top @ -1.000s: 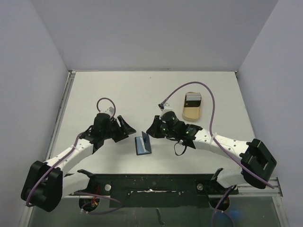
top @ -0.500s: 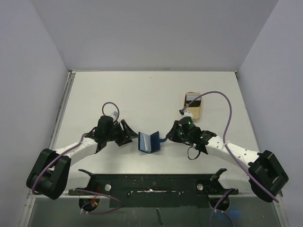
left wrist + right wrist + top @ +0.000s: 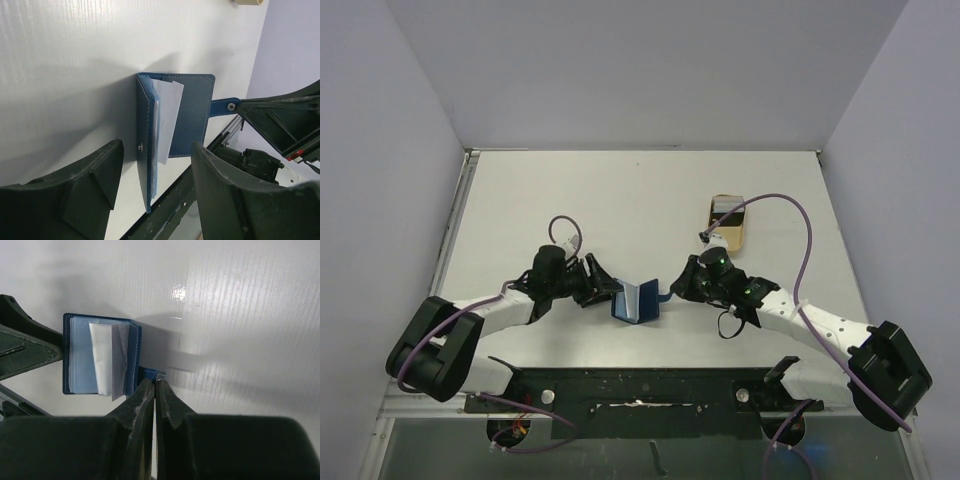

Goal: Put the credit cards into the card holder
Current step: Open the card holder at the center of the board.

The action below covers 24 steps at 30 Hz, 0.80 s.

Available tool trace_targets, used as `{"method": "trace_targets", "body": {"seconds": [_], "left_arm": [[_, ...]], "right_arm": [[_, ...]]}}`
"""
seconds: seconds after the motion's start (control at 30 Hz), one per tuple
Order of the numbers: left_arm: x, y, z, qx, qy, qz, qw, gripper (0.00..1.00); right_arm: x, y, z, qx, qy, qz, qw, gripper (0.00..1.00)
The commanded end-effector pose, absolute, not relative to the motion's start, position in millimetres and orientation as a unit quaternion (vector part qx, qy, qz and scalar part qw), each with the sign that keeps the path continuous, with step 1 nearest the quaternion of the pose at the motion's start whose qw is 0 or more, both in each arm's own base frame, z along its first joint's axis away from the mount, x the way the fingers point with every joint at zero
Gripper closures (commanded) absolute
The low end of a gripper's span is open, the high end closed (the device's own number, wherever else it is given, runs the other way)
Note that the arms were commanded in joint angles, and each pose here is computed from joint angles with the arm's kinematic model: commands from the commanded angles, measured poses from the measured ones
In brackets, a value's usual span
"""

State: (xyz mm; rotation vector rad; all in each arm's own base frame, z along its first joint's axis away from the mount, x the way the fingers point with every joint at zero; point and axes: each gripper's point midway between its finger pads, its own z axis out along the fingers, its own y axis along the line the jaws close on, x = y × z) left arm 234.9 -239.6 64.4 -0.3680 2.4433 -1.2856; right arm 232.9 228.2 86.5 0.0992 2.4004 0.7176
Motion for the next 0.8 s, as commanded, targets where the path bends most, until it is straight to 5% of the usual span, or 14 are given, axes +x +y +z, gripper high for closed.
{"method": "trace_targets", "body": {"seconds": [0.0,0.37,0.53,0.77], "left_arm": [[242,-249,75,-0.105,0.85,-0.477,0.196,0.47],[242,-248,70,-0.101,0.855,-0.469,0.197,0.75],[242,-249,75,-0.098,0.851,-0.476,0.201,0.98],[241,-255,94,-0.097,0.828,-0.511,0.21,1.0]], "right_arm": [[243,239,115,0.034,0.887,0.309,0.341,1.0],[242,231,94,0.036,0.901,0.28,0.331,1.0],[242,220,73,0.038,0.913,0.246,0.322,1.0],[241,213,54,0.04,0.928,0.214,0.302,0.99]]}}
